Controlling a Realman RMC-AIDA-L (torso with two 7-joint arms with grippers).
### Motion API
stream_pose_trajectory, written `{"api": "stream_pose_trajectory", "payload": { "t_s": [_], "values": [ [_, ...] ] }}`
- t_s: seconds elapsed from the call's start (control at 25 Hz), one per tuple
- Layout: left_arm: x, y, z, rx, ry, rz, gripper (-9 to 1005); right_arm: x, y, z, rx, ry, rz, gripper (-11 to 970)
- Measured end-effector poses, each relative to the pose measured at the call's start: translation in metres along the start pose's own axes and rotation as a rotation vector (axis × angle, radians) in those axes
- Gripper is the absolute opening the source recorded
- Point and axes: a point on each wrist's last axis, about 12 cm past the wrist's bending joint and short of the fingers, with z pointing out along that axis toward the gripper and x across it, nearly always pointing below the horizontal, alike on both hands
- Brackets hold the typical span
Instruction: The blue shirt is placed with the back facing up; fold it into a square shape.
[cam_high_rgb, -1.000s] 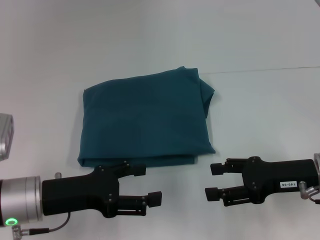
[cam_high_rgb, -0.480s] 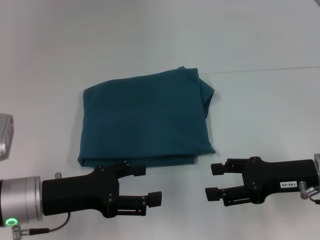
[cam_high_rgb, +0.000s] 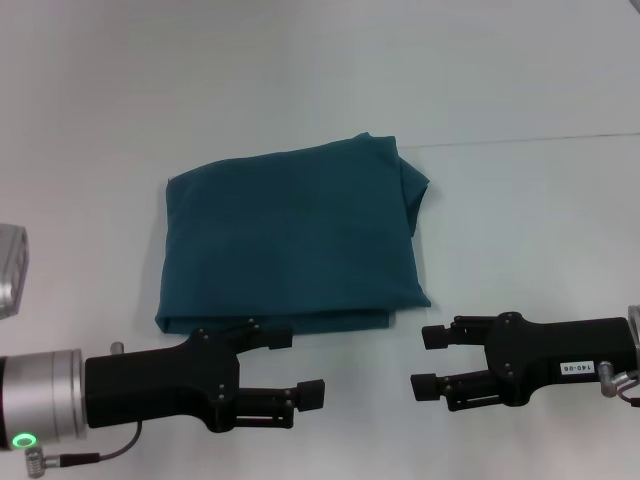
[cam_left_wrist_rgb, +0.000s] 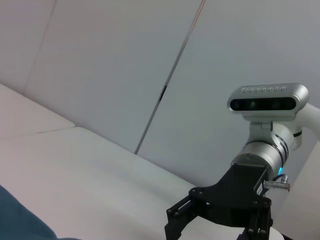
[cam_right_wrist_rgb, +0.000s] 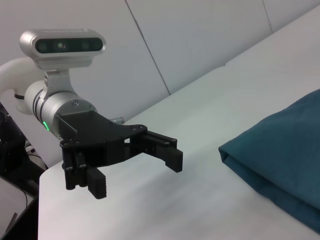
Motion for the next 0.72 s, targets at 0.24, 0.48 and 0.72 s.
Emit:
{"api": "stream_pose_trajectory", "payload": {
  "t_s": [0.24, 0.48, 0.72],
  "values": [
    [-0.0018, 0.0006, 0.0012, 0.002, 0.002, 0.005, 969, -0.0001, -0.0003, -0.0002, 0.003, -0.001, 0.000, 895],
    [-0.0025, 0.0008, 0.0017, 0.004, 0.002, 0.007, 969, -0.0001, -0.0007, -0.0001, 0.006, -0.001, 0.000, 895],
    [-0.0028, 0.0011, 0.0012, 0.002, 0.002, 0.008, 969, -0.0004, -0.0010, 0.0002, 0.007, 0.000, -0.001, 894]
  ]
}}
